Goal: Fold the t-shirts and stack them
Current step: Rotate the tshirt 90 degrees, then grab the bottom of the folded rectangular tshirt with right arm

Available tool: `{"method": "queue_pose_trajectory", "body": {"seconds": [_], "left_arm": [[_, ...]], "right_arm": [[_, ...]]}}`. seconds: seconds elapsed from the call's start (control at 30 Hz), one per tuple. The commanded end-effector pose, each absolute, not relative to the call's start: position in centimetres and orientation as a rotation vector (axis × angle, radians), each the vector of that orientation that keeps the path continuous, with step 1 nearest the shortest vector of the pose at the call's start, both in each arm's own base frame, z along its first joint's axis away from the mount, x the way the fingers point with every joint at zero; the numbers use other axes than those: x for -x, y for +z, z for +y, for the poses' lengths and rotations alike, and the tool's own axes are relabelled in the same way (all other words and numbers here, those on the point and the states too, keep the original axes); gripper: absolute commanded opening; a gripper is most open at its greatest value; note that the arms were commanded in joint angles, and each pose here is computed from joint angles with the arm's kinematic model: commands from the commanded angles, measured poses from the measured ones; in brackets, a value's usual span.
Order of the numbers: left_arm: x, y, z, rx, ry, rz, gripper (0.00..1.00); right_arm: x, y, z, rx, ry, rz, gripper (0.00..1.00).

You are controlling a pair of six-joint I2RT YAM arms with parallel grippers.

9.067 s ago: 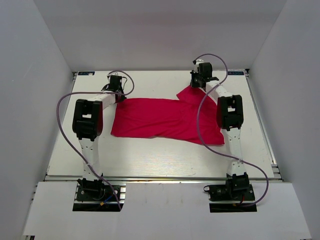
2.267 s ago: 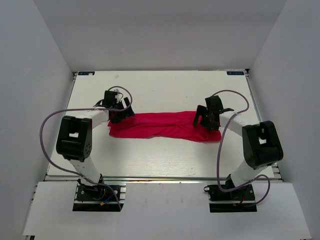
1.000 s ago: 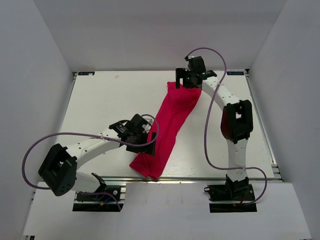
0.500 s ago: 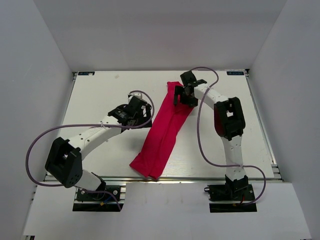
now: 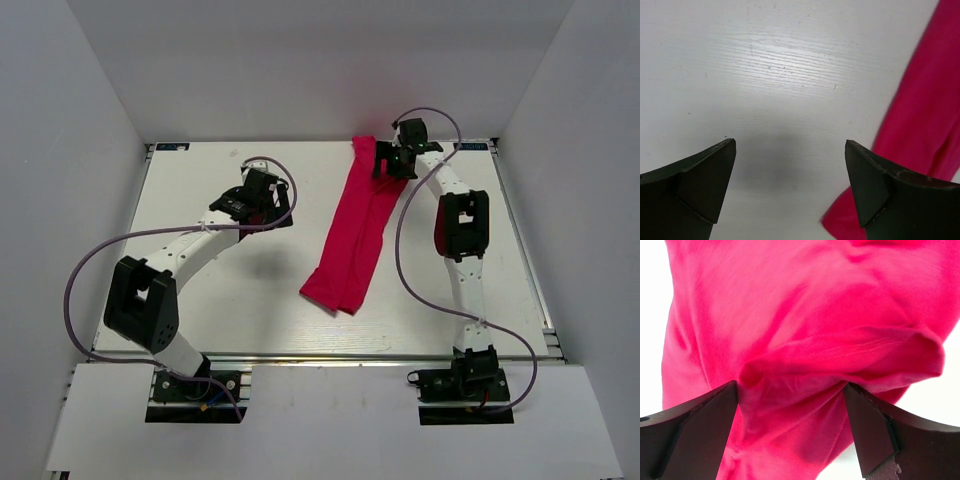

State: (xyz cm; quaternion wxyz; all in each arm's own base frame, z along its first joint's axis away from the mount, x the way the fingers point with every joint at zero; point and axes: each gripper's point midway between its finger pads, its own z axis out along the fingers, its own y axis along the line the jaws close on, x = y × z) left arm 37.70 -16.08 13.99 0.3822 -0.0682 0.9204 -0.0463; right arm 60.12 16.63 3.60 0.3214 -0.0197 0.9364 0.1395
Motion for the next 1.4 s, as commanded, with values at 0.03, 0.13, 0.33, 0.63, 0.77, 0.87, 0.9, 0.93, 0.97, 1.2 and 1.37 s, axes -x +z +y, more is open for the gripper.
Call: {"method": "queue_pose_trajectory", "body": {"seconds": [0.03, 0.13, 0.33, 0.63, 0.77, 0.87, 0.9, 0.93, 0.97, 1.2, 1.37], "left_arm": [[-37.3, 12.8, -16.1, 0.156, -0.155, 2.383, 1.00], [-35.6, 12.2, -15.4, 0.182, -0.177, 2.400, 1.00], [-31.5, 11.8, -13.6, 0.259, -0.177, 2.441, 1.00], [-28.0, 11.7, -10.8, 0.363, -0.094, 2.456, 1.00], [-26.7, 9.6, -10.1, 0.406, -0.075, 2.468, 1.00], [-26.1, 8.4, -10.3, 0.397, -0.094, 2.495, 1.00], [-26.0, 8.4, -10.5, 0.393, -0.108, 2.502, 1.00], [-25.7, 8.0, -10.4, 0.393, -0.100, 2.511, 1.00], [-25.7, 7.8, -10.4, 0.392, -0.094, 2.519, 1.00], [-24.9, 6.5, -10.1, 0.388, -0.080, 2.553, 1.00], [-24.4, 5.8, -9.9, 0.399, -0.068, 2.568, 1.00]], "right_arm": [[-59.9, 13.6, 19.1, 0.484, 0.302, 2.171, 0.90], [-56.5, 17.7, 20.4, 0.673, 0.229, 2.073, 0.90], [-46.6, 17.2, 22.9, 0.855, 0.216, 2.091, 0.90], [-30.8, 14.8, 30.3, 1.032, 0.367, 2.091, 0.90], [-25.0, 9.8, 30.4, 1.167, 0.332, 2.215, 0.90], [-21.5, 8.1, 31.4, 1.261, 0.354, 2.212, 0.90], [-20.9, 8.0, 31.5, 1.269, 0.366, 2.209, 0.90], [-19.7, 7.5, 31.6, 1.287, 0.390, 2.207, 0.90], [-19.5, 7.3, 31.5, 1.285, 0.387, 2.208, 0.90], [-19.8, 5.0, 29.8, 1.262, 0.269, 2.214, 0.85], [-20.7, 3.3, 30.3, 1.308, 0.238, 2.174, 0.84]]}}
